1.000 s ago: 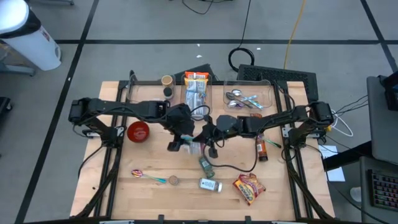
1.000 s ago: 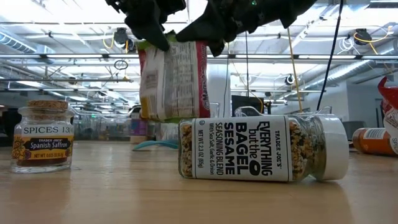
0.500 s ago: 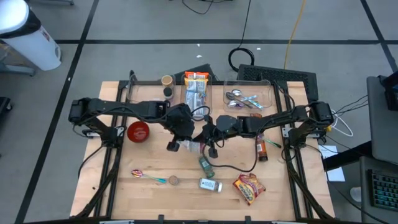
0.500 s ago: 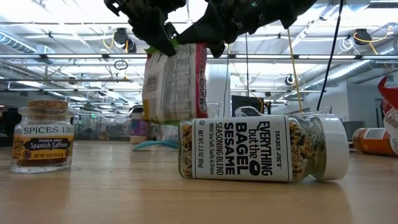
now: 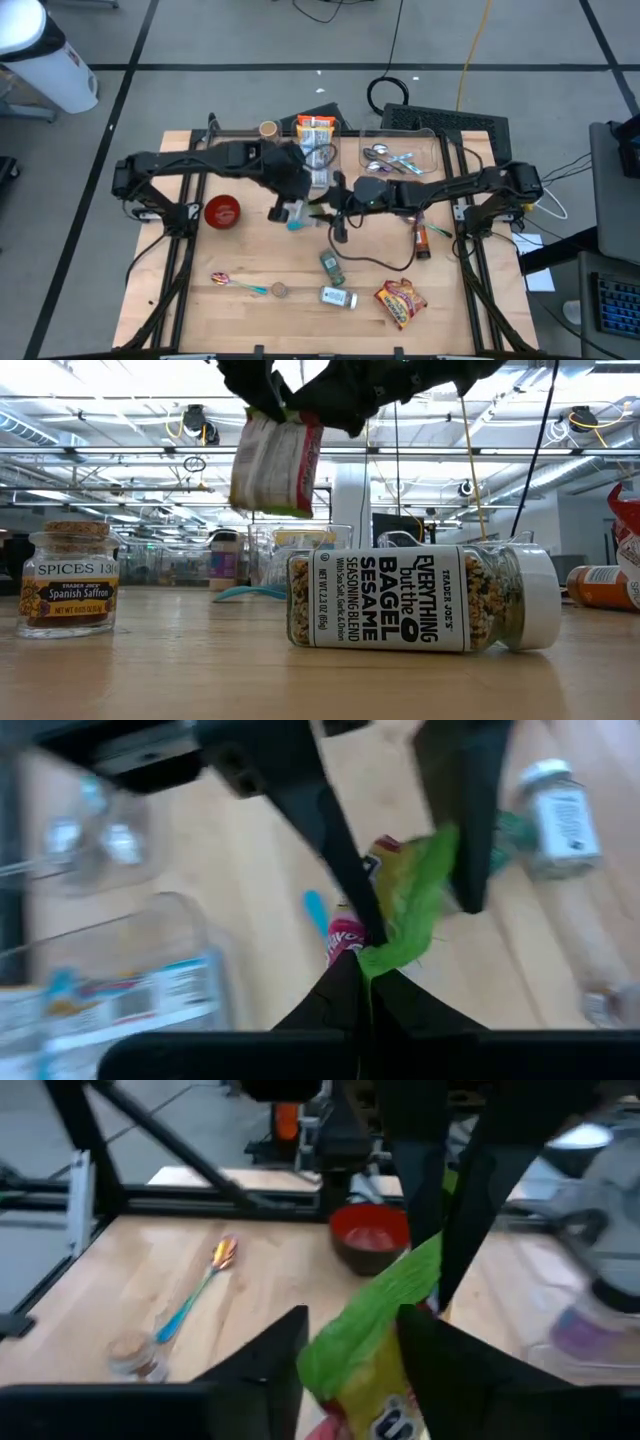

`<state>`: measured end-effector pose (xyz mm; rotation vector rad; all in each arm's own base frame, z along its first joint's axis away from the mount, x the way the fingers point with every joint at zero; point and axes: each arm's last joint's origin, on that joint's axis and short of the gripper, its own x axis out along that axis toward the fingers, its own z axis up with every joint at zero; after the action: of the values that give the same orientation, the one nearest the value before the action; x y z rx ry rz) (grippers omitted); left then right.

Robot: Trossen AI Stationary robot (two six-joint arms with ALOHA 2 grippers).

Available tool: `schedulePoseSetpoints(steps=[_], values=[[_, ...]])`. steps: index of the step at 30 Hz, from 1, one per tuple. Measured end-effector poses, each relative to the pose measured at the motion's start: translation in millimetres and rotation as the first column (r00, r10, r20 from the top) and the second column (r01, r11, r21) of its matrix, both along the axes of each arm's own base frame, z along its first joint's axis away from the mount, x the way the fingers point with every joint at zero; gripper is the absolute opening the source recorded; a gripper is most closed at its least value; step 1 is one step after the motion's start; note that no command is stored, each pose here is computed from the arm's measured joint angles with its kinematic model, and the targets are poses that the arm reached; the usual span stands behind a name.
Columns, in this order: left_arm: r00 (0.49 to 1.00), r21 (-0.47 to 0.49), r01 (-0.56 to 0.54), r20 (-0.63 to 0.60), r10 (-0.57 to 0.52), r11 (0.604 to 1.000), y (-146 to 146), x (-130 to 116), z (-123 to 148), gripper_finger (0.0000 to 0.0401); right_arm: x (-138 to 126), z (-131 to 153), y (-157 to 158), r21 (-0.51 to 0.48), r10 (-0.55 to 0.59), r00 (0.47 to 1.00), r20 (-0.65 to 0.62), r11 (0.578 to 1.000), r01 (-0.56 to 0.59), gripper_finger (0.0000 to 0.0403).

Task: Pick & Place Food Item
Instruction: Put the green noodle pack into the middle transparent bin

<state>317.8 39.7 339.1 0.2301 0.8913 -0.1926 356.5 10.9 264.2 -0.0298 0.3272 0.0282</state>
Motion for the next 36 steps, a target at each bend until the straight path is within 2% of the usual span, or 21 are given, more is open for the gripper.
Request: schedulePoseSetpoints(steps=[4,9,15,19,27,36], values=[[0.998,0.030,-0.053,0.040,0.052,0.998,21.0,-3.3,15.0,0.0003,-14.5,15.9,-2.5,-0.052,-0.097,0.995,-0.002,0.994,0.097,0.0184],[0.988,0.061,-0.124,0.103,0.117,0.990,46.5,-8.8,30.7,0.0003,-37.3,24.9,-4.6,-0.094,-0.162,0.987,0.023,0.982,0.163,0.0197],[0.962,0.098,-0.206,0.203,0.183,0.974,79.1,-13.4,40.8,0.0002,-63.6,0.4,-6.7,-0.061,-0.237,0.971,0.021,0.969,0.238,0.0197],[0.952,0.052,-0.218,0.230,0.201,0.975,101.4,-15.2,37.9,0.0003,-78.9,-25.1,-7.5,0.016,-0.260,0.964,0.057,0.966,0.260,0.0194],[0.949,-0.049,-0.283,0.129,0.287,0.958,141.1,-6.7,3.0,0.0002,-102.1,-63.7,-7.8,0.167,-0.296,0.946,0.132,0.947,0.273,0.0194],[0.948,-0.160,-0.317,-0.056,0.312,0.935,162.7,15.6,-55.4,0.0004,-107.8,-71.9,-8.1,0.208,-0.309,0.943,0.126,0.937,0.279,0.0188]])
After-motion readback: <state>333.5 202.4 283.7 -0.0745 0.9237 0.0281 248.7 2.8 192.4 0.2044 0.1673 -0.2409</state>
